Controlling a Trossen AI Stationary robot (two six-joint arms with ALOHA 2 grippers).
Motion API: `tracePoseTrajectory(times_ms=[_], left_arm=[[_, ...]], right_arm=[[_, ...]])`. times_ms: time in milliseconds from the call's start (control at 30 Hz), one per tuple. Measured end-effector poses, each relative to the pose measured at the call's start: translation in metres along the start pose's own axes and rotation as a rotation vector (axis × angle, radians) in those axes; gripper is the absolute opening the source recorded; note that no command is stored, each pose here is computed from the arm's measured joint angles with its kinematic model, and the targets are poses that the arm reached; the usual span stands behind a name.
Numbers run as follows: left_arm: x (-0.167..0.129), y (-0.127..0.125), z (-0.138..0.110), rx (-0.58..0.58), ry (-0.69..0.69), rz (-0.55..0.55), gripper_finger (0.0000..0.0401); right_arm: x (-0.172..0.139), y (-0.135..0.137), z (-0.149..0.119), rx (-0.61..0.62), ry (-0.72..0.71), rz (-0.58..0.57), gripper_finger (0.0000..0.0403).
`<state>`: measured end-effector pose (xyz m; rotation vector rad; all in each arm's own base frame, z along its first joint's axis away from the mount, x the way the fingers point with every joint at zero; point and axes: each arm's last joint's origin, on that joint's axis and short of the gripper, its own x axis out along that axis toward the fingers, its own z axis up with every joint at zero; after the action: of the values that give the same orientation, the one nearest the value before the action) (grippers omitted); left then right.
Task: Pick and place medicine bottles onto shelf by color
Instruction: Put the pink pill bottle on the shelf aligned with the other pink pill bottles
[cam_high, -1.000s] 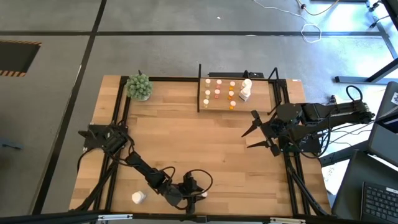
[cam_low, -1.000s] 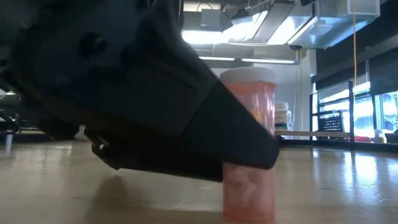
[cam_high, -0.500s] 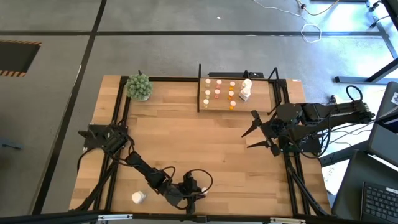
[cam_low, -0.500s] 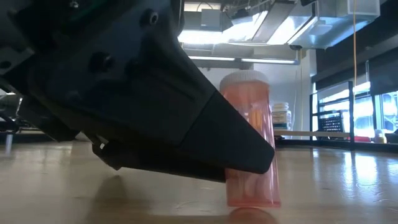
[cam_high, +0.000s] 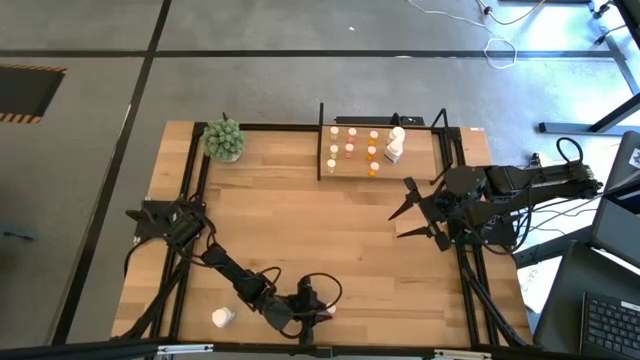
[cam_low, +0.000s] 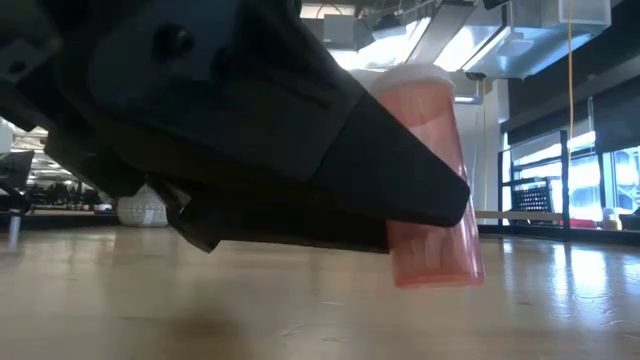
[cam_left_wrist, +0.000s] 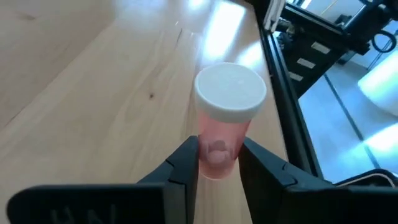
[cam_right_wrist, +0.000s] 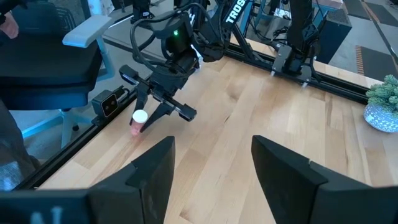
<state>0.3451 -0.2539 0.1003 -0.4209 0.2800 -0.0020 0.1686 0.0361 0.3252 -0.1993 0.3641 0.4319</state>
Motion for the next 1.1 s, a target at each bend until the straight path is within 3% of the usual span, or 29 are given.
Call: tracePoseTrajectory(times_ms=[133, 300, 633, 800, 1100], left_arm=[[-0.002, -0.002, 0.004, 0.002, 0.000, -0.002, 0.0090], [-0.007, -0.008, 0.028, 0.047, -0.036, -0.033, 0.0090], [-0.018, 0.007, 0.097, 0.109, 0.058, 0.004, 0.0090], [-0.027, 0.018, 0.132, 0.181, 0.141, 0.085, 0.0090], [-0.018, 0.030, 0.187, 0.180, 0.151, 0.146, 0.0090]], right_arm=[[0.000, 0.000, 0.000, 0.000, 0.000, 0.000, 0.0216], [0.000, 0.000, 0.000, 0.000, 0.000, 0.000, 0.0216], [0.000, 0.000, 0.000, 0.000, 0.000, 0.000, 0.0216], [0.000, 0.000, 0.000, -0.001, -0.005, -0.001, 0.0216], [0.003, -0.001, 0.004, -0.009, -0.044, 0.001, 0.0216]])
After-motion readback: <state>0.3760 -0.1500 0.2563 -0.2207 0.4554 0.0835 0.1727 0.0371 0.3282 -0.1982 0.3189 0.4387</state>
